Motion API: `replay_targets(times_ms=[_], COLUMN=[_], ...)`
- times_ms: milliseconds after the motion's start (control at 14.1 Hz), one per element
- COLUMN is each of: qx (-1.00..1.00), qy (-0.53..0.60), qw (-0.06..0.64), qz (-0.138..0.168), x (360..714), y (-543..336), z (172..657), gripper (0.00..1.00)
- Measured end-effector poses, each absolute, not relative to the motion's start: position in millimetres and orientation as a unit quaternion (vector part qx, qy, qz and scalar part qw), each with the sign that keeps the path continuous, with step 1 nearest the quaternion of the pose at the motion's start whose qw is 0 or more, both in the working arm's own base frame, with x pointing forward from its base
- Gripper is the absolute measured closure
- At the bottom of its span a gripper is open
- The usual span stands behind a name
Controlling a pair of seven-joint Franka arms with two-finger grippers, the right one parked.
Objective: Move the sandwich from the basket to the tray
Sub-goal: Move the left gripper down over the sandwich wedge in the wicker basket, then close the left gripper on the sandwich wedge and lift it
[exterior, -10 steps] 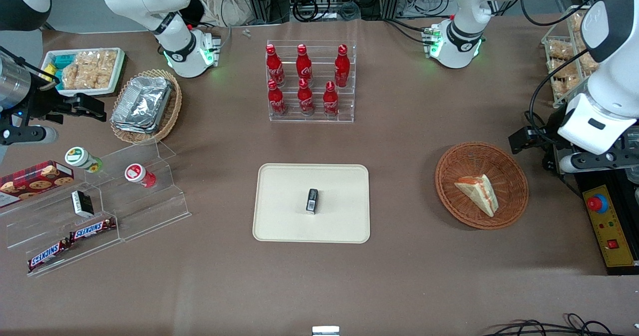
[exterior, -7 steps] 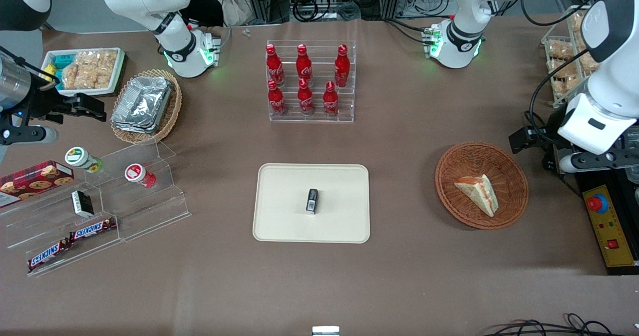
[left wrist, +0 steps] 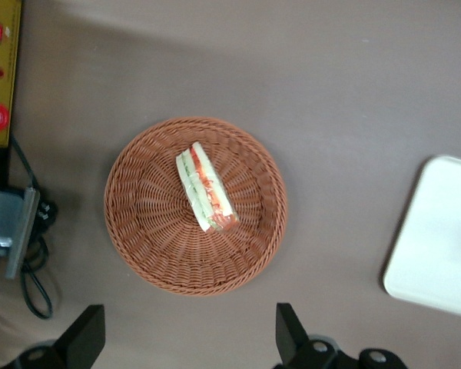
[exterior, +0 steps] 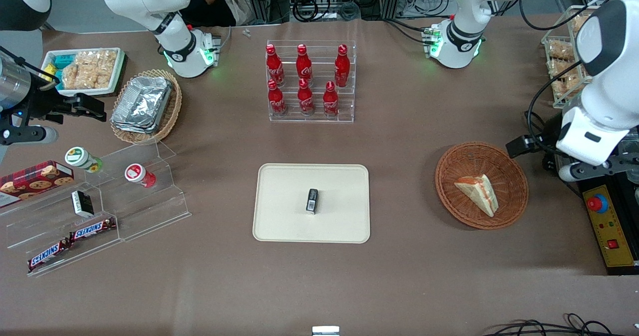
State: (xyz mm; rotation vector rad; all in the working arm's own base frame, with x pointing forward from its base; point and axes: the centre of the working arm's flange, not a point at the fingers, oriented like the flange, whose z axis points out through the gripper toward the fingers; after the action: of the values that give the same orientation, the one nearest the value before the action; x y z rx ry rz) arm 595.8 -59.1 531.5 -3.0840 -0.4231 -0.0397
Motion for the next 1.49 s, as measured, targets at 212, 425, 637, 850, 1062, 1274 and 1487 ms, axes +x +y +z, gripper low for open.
replay_targets(times_ms=[212,425,637,850,1062,1274,1487], qx=[-0.975,-0.960,-0.946,-0.937,-0.933,-0.929,-0.927], qy=[-0.218,-0.279,-0.322,-0.349,-0.361,-0.370,-0.374], qw=[0.015,0.010,0.012,0.017,0.019,0.016,0.009], qz=[-0.026,-0.029,-0.019,-0.009,-0.003,-0.007,-0.017], x=[595.8,591.1,594.5,596.0,592.2,592.8,590.8], y=[-58.2,-59.0,-55.6,-50.9,-45.1,-42.1,-42.5], z=[463.6,400.1,363.2,339.1,321.6,307.1,288.7], gripper=[0.00,0.00,0.00,0.00,0.00,0.00,0.00])
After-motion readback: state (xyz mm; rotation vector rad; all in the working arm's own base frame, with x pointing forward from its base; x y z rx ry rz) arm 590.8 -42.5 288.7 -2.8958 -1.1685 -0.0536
